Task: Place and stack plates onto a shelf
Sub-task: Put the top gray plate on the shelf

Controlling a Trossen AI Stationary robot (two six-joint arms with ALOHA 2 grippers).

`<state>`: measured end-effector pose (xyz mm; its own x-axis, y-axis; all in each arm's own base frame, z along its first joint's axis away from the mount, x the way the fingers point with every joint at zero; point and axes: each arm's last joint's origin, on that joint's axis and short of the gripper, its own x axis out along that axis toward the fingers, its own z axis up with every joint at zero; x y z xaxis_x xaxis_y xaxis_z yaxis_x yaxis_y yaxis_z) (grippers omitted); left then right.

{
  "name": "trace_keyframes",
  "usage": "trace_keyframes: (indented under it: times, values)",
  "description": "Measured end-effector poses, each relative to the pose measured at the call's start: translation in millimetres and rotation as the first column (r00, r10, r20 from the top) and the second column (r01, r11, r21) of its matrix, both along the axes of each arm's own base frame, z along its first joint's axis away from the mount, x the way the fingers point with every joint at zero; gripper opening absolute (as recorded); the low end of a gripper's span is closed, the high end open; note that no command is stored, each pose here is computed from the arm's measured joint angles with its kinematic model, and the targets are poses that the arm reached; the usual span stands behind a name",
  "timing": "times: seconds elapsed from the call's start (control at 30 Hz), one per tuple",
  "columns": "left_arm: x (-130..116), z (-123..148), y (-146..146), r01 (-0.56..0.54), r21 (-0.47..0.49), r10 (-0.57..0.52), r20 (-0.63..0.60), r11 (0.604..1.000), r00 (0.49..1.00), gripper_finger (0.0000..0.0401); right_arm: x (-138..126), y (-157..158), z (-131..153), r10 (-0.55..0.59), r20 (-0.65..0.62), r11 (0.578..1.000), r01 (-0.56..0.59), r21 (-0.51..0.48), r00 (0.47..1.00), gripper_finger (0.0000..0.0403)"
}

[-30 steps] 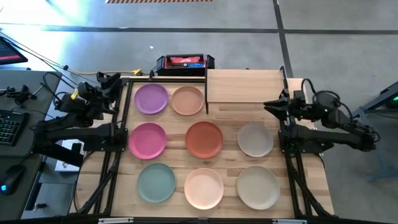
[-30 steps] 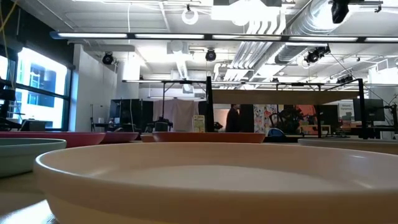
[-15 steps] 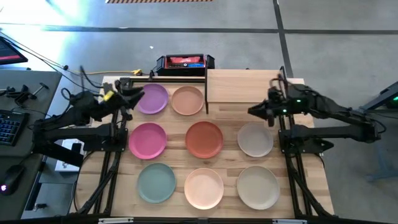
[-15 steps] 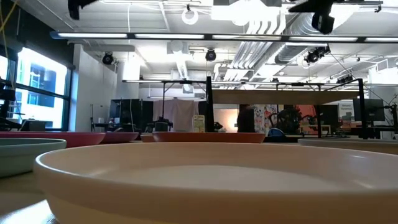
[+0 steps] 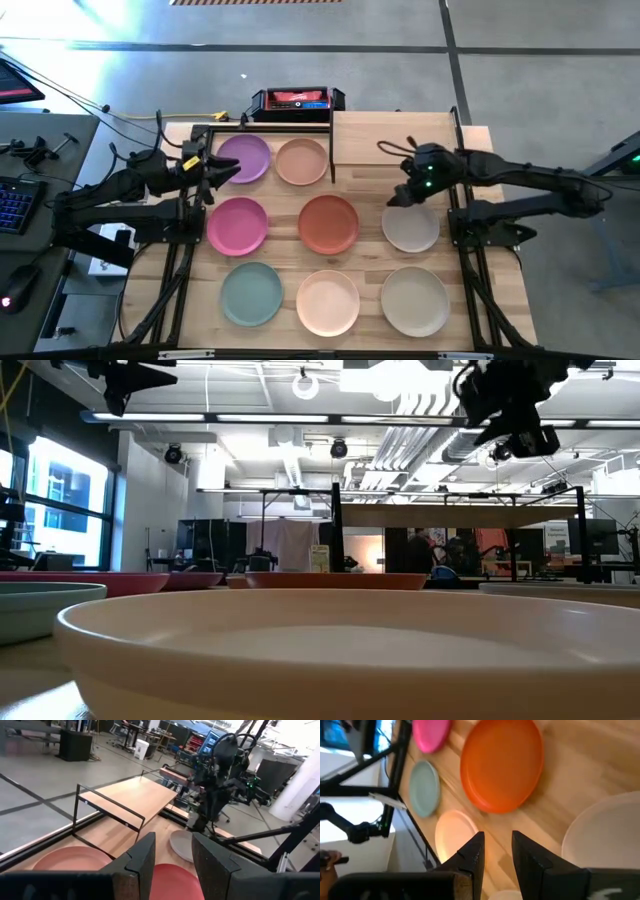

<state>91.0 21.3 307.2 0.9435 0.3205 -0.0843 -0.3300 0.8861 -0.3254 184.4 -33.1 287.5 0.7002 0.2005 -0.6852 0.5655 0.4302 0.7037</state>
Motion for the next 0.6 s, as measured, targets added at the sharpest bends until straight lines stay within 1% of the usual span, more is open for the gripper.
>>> trace_keyframes:
  times: [0.17, 0.27, 0.43, 0.6]
  values:
    - [0, -1, 0, 0.001, 0.005, -0.001, -0.007, 1.000, 1.000, 0.0115, 13, 4, -12, 0.057, -0.061, 0.997, -0.054, 0.052, 0.997, 0.0078]
    - [0, -3, 0, 0.000, 0.000, 0.000, -0.036, 1.000, 0.999, 0.0115, 20, 10, -18, 0.080, -0.102, 0.995, -0.073, 0.073, 0.992, 0.0078]
    - [-1, -8, 0, 0.000, -0.011, -0.001, -0.085, 1.000, 0.996, 0.0115, 31, 22, -31, 0.081, -0.186, 0.995, -0.068, 0.073, 0.979, 0.0078]
    - [-1, -8, 0, 0.000, -0.011, -0.001, -0.088, 1.000, 0.996, 0.0115, 40, 33, -47, 0.059, -0.300, 0.998, -0.049, 0.043, 0.952, 0.0078]
